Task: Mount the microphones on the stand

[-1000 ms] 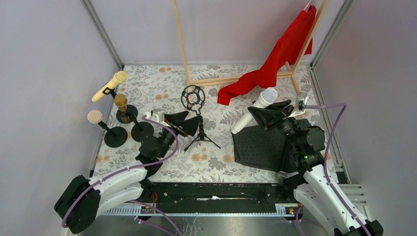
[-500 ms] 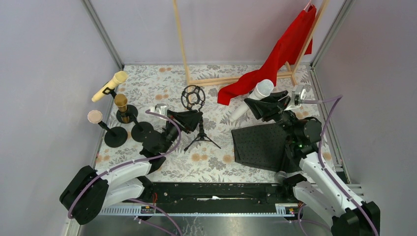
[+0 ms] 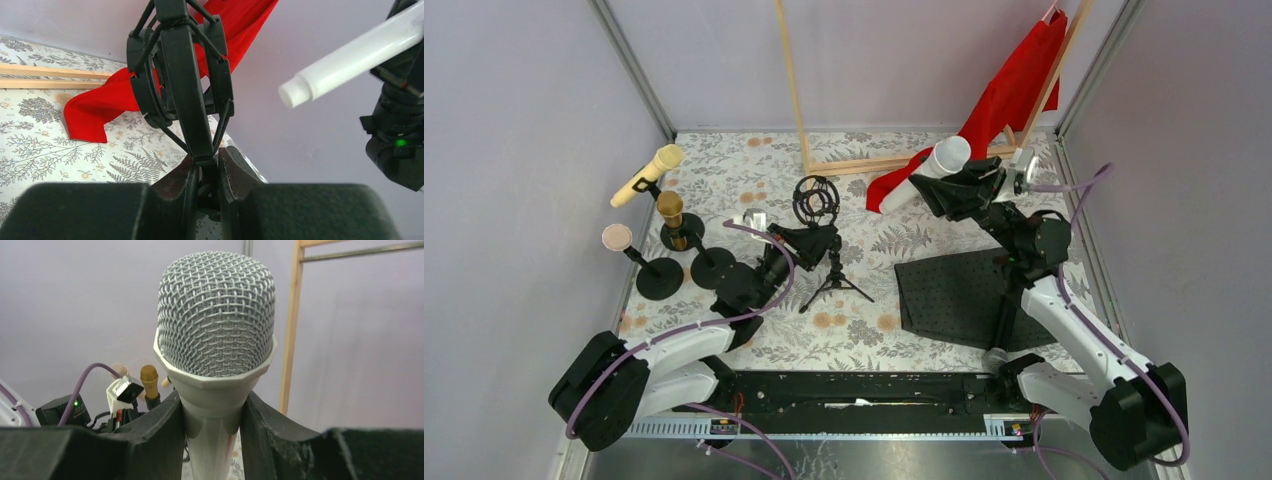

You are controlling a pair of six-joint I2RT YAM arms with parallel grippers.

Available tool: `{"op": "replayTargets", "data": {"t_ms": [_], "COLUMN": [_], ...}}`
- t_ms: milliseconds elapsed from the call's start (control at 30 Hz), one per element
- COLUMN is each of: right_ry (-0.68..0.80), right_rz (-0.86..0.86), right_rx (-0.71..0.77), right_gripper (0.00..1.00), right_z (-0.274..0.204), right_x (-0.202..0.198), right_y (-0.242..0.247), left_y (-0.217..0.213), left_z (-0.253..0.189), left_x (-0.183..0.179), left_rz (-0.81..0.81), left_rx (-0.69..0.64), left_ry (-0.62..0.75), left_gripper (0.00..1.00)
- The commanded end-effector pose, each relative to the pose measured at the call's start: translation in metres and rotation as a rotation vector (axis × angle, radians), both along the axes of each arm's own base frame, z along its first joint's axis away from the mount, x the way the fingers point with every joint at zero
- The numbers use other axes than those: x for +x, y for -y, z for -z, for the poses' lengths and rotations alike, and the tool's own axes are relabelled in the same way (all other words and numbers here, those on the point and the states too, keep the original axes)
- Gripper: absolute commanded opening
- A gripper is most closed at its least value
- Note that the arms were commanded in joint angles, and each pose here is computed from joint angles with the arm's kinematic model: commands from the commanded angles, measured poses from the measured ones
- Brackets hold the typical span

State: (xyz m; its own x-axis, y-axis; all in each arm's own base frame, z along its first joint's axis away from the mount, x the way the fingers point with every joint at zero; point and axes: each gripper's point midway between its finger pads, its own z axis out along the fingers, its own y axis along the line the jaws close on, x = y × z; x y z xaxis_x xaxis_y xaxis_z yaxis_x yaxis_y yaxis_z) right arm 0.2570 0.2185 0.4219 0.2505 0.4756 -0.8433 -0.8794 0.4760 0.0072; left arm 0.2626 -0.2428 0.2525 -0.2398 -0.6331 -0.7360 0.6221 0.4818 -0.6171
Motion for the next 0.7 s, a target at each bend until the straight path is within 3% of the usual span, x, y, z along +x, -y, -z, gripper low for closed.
{"op": "replayTargets", "data": {"t_ms": [0, 233, 667], "right_ry": [0.214, 0.287, 0.298], "right_rz": [-0.032, -0.135, -0.202], "right_rx": [0.004, 0.008, 0.037], "right_gripper": [0.00, 0.00, 0.00], "right_z": [-0.058, -0.073, -0.061], "right_x": [-0.018, -0.026, -0.031], "right_y": [-0.017, -0.067, -0.104], "left_y": [0.005, 0.003, 0.005], "left_z": [-0.026, -0.028, -0.021], "left_x": [-0.002, -0.004, -0.007], "left_rz": [0.027, 0.026, 0.046], "left_rx": [-0.016, -0.018, -0.023], "left_ry": [0.067, 0.070, 0.046], "left_gripper": [0.10, 0.00, 0.00]}}
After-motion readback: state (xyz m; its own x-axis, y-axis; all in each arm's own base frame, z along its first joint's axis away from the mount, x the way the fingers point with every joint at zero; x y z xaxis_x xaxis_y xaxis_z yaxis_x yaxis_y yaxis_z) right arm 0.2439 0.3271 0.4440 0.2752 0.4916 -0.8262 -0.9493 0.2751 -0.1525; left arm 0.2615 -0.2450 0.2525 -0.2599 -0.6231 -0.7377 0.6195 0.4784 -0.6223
